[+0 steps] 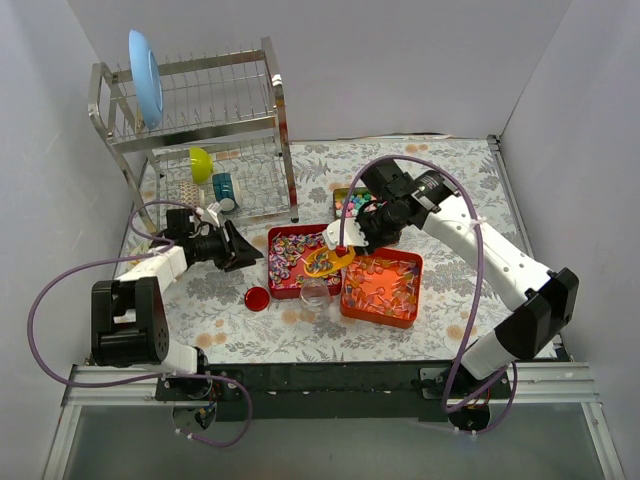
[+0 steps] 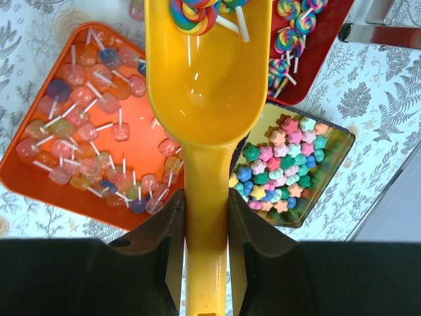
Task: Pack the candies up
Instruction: Place the fake candies in the packing bottle.
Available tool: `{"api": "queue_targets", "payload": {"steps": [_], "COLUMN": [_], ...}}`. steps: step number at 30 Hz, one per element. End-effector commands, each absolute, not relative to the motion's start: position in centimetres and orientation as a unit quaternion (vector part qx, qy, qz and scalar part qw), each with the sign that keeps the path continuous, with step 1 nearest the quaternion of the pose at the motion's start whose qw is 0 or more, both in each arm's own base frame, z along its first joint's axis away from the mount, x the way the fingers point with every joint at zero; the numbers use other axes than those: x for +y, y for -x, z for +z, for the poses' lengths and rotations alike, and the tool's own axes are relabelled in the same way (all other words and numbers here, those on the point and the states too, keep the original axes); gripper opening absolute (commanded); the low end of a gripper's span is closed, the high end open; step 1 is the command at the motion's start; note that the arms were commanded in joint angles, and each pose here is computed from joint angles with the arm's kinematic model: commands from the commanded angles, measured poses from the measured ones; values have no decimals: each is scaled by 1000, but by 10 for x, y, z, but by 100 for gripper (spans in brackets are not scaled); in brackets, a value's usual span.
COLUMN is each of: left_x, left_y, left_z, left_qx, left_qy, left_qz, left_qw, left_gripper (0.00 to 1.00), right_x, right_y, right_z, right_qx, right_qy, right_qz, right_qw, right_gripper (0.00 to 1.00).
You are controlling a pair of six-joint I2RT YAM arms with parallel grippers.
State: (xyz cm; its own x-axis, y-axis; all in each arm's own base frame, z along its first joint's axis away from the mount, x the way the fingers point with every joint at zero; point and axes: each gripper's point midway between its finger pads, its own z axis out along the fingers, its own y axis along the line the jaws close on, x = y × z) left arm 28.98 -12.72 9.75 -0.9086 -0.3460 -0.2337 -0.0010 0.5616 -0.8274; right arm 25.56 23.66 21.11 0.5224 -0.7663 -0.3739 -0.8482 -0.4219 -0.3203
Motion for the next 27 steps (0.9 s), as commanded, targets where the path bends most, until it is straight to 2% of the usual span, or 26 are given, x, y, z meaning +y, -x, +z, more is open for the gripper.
{"api": "queue_targets", "payload": {"steps": [1,15,27], "left_x": [-126,-122,-124], "left_y": [-290,-287,-278], "left_z": [116,122,126], "left_qx": [853,850,840], "left_qy": [88,92,101], "left_qz": [-460,-445,-456], "left_qw": [232,268,276], "left_gripper": [43,48,50], "right_x": [219,218,230], "right_y": [-244,-226,-235], "right_z": [228,220,239], "right_qx": [461,411,398], "right_qy": [857,896,893], "right_qz": [47,-54,-139], "right_qw": [227,161,156], "right_gripper": [1,1,1]}}
